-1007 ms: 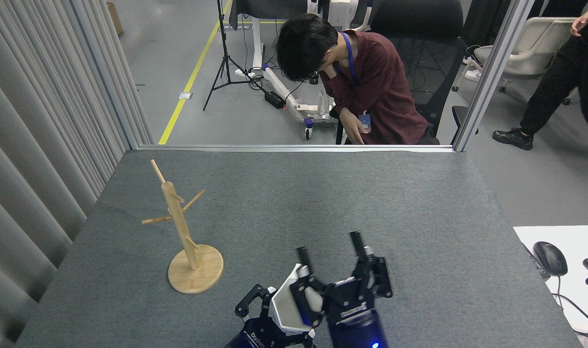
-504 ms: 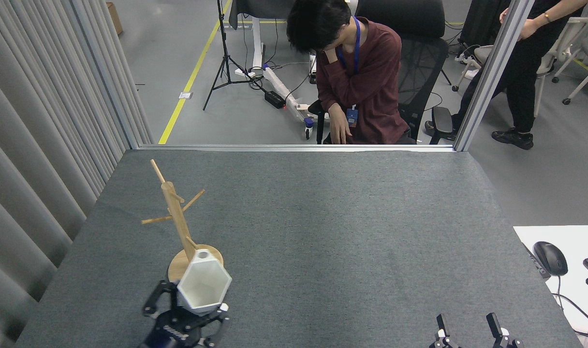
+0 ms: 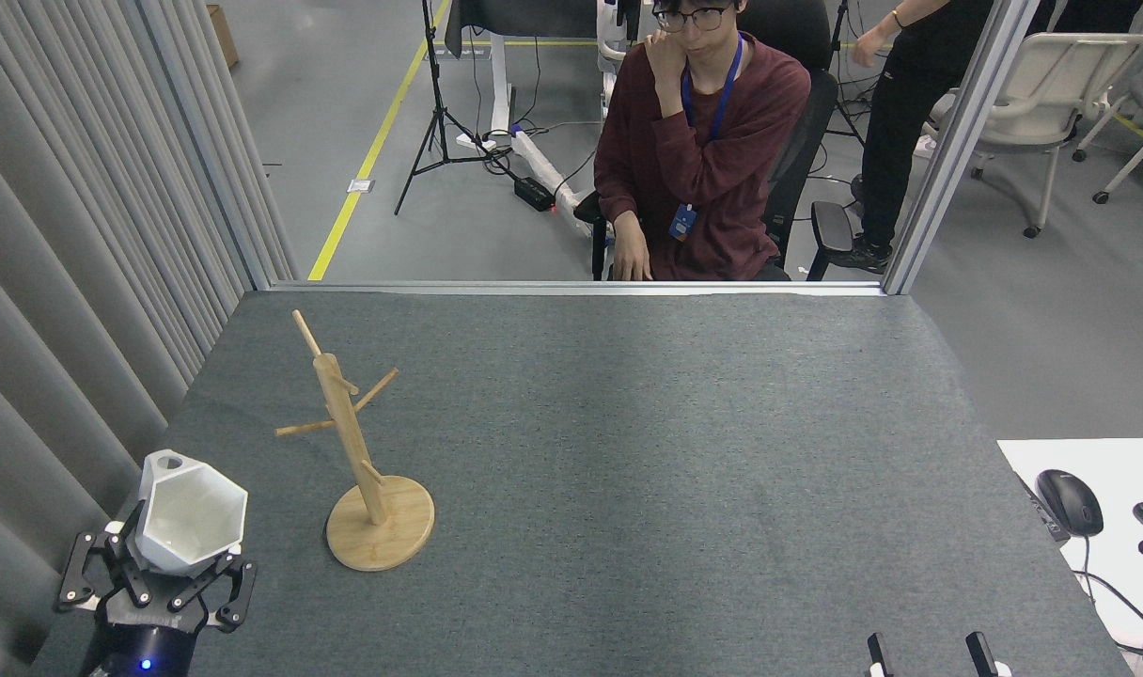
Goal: Hang cup on storage rack
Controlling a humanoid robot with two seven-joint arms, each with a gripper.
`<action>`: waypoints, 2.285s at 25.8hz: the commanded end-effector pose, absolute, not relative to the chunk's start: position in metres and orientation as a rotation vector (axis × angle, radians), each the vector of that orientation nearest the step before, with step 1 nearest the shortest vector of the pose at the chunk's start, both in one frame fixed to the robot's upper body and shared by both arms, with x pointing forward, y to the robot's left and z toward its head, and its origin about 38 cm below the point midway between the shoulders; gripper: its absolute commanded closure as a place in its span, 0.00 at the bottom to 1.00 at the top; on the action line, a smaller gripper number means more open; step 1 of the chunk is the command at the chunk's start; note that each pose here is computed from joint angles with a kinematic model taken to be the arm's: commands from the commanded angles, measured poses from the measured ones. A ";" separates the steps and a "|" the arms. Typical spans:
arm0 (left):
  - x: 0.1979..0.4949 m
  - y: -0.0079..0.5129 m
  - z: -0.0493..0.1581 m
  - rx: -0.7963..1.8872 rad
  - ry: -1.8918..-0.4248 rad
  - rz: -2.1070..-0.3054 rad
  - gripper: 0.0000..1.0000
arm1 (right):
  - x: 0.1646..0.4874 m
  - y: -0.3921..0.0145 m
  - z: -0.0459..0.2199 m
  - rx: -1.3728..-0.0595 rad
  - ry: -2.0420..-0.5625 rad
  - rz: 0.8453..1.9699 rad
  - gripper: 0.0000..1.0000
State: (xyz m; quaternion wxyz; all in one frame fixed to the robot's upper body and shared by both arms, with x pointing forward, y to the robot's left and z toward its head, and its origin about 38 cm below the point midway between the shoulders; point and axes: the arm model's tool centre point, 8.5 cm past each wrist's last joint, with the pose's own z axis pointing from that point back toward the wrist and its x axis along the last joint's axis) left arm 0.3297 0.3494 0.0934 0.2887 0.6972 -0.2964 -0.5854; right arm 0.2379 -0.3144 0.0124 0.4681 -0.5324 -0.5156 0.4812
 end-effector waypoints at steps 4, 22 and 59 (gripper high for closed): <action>0.354 0.342 0.111 1.939 -0.748 -1.575 0.60 | 0.231 -0.315 0.007 -1.292 -1.245 1.185 0.00; 0.383 0.271 0.095 1.896 -0.883 -1.823 0.59 | 0.231 -0.315 0.001 -1.275 -1.235 1.189 0.00; 0.387 0.302 0.085 1.861 -0.868 -1.768 0.58 | 0.235 -0.317 0.003 -1.282 -1.238 1.188 0.00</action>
